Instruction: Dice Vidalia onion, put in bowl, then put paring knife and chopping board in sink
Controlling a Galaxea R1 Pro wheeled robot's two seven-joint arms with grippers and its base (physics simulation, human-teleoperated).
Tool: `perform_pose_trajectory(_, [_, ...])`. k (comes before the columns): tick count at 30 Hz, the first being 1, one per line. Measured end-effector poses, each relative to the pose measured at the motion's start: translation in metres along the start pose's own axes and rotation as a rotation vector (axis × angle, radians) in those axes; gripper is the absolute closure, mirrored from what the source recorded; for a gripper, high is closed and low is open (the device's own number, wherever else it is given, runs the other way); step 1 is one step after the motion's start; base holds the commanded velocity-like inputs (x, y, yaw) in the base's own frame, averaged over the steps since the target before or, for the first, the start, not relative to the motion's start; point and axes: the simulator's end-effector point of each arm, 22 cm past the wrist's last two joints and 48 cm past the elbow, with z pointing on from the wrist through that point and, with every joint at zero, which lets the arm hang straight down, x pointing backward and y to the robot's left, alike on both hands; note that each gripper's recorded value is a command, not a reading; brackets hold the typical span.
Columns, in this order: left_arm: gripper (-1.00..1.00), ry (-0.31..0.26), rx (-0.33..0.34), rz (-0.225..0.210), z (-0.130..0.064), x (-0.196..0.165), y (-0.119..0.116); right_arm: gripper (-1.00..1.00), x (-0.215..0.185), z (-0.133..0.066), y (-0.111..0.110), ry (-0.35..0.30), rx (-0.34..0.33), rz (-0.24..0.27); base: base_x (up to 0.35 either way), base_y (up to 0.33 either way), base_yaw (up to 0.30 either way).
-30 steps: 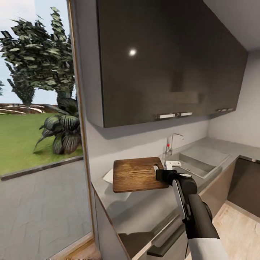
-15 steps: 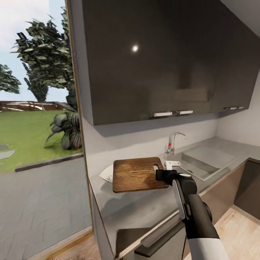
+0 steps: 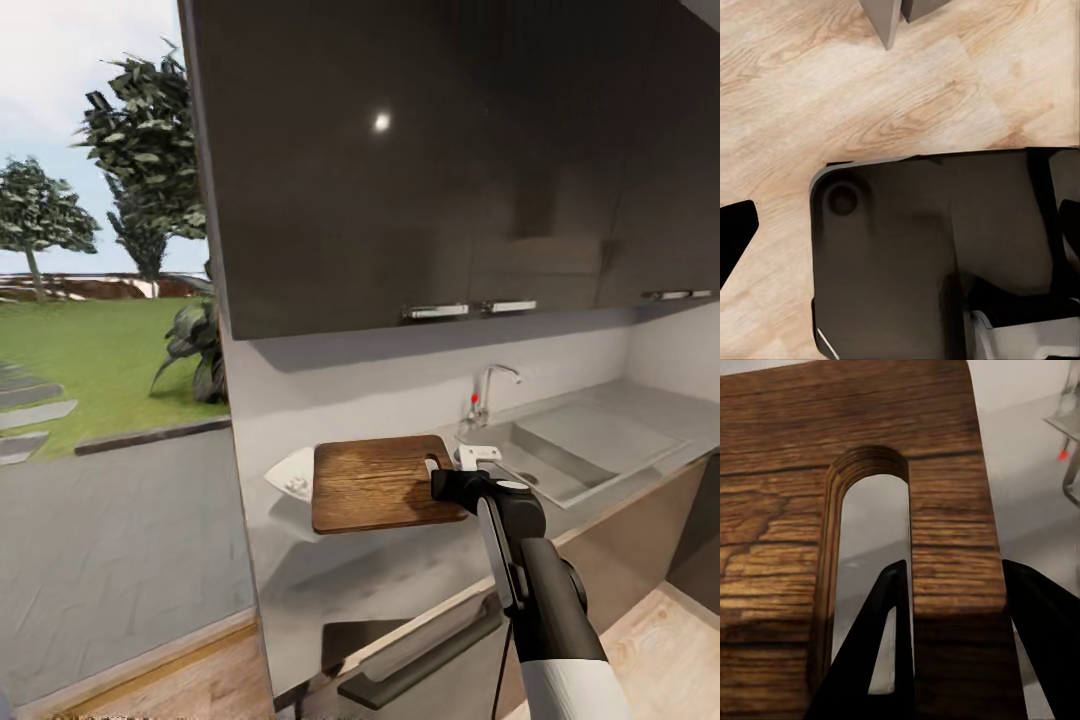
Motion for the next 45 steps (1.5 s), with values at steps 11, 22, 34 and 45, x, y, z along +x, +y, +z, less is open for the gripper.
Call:
perform_pose_trajectory(11, [-1.0, 0.015, 0.0, -0.002, -0.002, 0.005, 0.0, 1.0, 0.007, 0.006, -0.001, 0.015, 0.001, 0.001, 0.0, -0.307, 0.172])
perform_pose_trajectory(22, [-1.0, 0.03, 0.001, -0.005, -0.003, 0.01, -0.001, 1.0, 0.015, 0.012, -0.002, 0.032, 0.001, 0.004, 0.0, -0.307, 0.185])
perform_pose_trajectory(34, [-1.0, 0.046, 0.002, -0.007, -0.005, 0.014, -0.002, 1.0, 0.022, 0.018, -0.003, 0.048, 0.002, 0.006, 0.0, -0.307, 0.192])
perform_pose_trajectory(45, [-1.0, 0.062, 0.002, -0.009, -0.007, 0.02, -0.002, 1.0, 0.032, 0.024, -0.004, 0.07, 0.003, 0.008, 0.0, -0.307, 0.194])
